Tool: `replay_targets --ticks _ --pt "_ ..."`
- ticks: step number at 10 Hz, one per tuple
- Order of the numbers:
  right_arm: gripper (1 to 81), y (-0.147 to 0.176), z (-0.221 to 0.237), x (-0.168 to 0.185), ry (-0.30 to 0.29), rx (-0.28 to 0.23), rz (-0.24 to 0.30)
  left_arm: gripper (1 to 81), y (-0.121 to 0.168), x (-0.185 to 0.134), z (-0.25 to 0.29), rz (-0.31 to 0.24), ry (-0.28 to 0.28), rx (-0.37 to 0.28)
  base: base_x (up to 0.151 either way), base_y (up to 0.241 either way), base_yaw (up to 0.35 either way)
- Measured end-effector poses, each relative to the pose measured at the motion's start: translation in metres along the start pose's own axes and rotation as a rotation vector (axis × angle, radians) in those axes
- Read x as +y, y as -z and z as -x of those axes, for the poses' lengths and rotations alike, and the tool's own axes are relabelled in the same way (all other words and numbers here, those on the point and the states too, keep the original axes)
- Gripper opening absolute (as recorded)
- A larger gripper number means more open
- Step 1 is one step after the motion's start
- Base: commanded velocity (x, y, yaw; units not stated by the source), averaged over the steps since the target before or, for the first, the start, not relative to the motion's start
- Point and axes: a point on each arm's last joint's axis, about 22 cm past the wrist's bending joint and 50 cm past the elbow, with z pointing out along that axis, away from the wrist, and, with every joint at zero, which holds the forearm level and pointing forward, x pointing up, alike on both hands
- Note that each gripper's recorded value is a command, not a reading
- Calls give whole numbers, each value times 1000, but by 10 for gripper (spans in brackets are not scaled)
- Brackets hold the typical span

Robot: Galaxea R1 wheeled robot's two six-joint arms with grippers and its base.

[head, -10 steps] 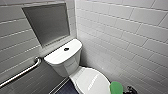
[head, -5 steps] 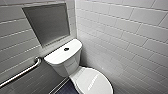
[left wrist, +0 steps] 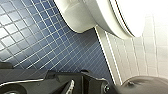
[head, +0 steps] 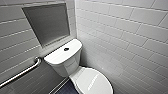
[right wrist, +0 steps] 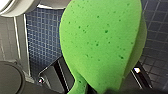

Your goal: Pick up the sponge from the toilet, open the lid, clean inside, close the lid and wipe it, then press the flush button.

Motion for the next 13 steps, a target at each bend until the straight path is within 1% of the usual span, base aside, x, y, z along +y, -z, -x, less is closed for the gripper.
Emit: replay_targets --ticks 1,2,3,4,5,6,7,8,9,10,11,12,13 --pt "10 0 26 12 -29 -14 13 811 0 4 -17 5 50 19 0 0 0" --pt "10 0 53 21 -54 -35 23 811 -1 9 -29 14 69 34 0 0 0" --pt "10 0 75 25 -74 -45 25 811 -4 16 -37 29 70 49 0 0 0" --pt "10 0 91 27 -85 -45 21 811 -10 24 -41 54 91 68 0 0 0" --pt "10 -6 104 21 -80 -46 4 811 -19 27 -43 65 115 79 0 0 0" --pt "10 -18 115 7 -76 -51 -28 811 -30 25 -48 64 126 96 0 0 0" --pt "10 -28 125 -4 -74 -58 -52 811 -46 29 -59 74 131 117 0 0 0" --pt "10 -30 129 -2 -72 -60 -50 811 -69 46 -65 108 140 130 0 0 0" --pt "10 -28 128 3 -70 -58 -40 811 -91 66 -61 143 148 122 0 0 0" --pt "10 -30 128 2 -66 -54 -43 811 -107 79 -59 163 152 116 0 0 0" --pt "10 -36 132 -5 -61 -58 -59 811 -115 81 -66 162 159 127 0 0 0" --pt "10 -39 134 -10 -61 -61 -69 811 -119 72 -80 142 153 153 0 0 0" --pt "10 -39 134 -10 -58 -61 -70 811 -125 62 -92 121 163 175 0 0 0"
